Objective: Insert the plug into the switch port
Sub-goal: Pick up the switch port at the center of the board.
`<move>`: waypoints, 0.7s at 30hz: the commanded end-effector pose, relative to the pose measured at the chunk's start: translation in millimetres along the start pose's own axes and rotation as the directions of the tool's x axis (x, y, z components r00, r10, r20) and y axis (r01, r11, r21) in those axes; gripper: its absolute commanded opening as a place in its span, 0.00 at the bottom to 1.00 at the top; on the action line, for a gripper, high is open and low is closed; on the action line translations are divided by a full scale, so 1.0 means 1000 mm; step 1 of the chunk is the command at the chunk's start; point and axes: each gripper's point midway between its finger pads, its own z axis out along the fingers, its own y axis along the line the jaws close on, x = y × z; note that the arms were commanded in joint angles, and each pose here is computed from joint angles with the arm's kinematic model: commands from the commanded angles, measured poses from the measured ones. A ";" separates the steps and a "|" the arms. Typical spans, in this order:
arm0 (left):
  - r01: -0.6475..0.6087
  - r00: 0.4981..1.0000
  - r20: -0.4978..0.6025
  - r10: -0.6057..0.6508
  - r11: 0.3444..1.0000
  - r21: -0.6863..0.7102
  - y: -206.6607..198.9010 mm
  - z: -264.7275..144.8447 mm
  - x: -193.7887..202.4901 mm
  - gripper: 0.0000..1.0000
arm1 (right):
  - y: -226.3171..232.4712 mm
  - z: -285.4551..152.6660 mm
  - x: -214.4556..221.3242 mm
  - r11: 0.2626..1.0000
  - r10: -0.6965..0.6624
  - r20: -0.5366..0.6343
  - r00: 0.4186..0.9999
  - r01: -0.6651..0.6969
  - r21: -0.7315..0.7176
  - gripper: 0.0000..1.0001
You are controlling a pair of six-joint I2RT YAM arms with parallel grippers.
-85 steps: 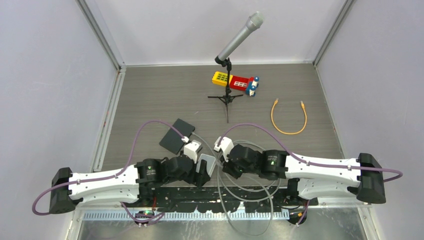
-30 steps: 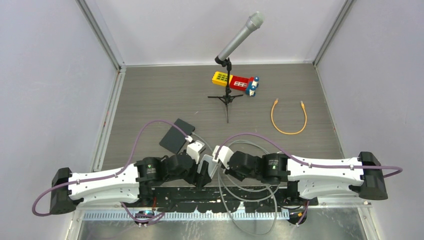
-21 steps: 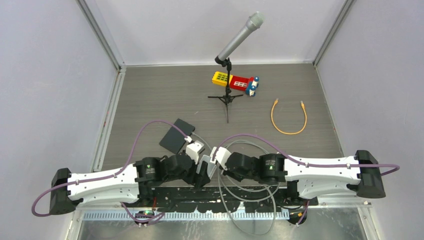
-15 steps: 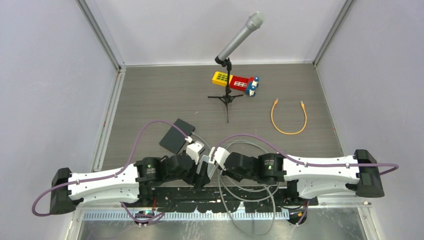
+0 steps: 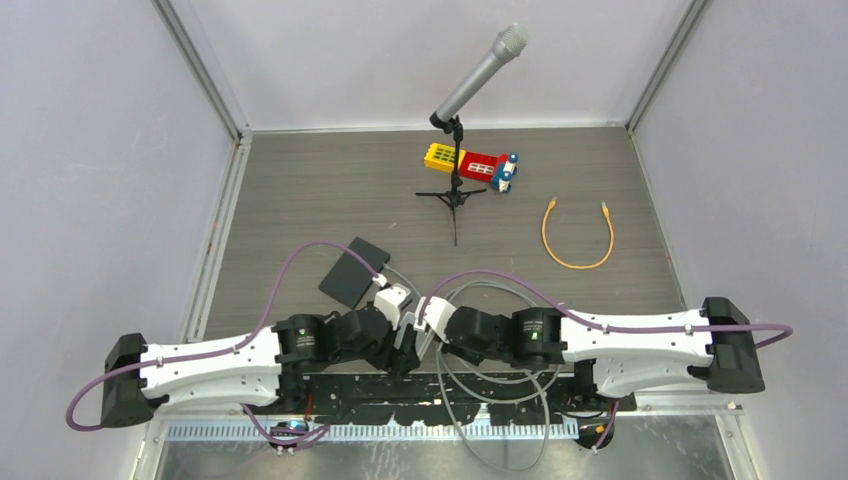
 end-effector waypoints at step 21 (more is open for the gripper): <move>-0.027 0.993 0.120 -0.007 0.960 0.278 -0.068 -0.019 -0.044 0.00 | 0.017 0.006 -0.060 0.996 0.086 0.190 0.978 -0.081 -0.032 0.01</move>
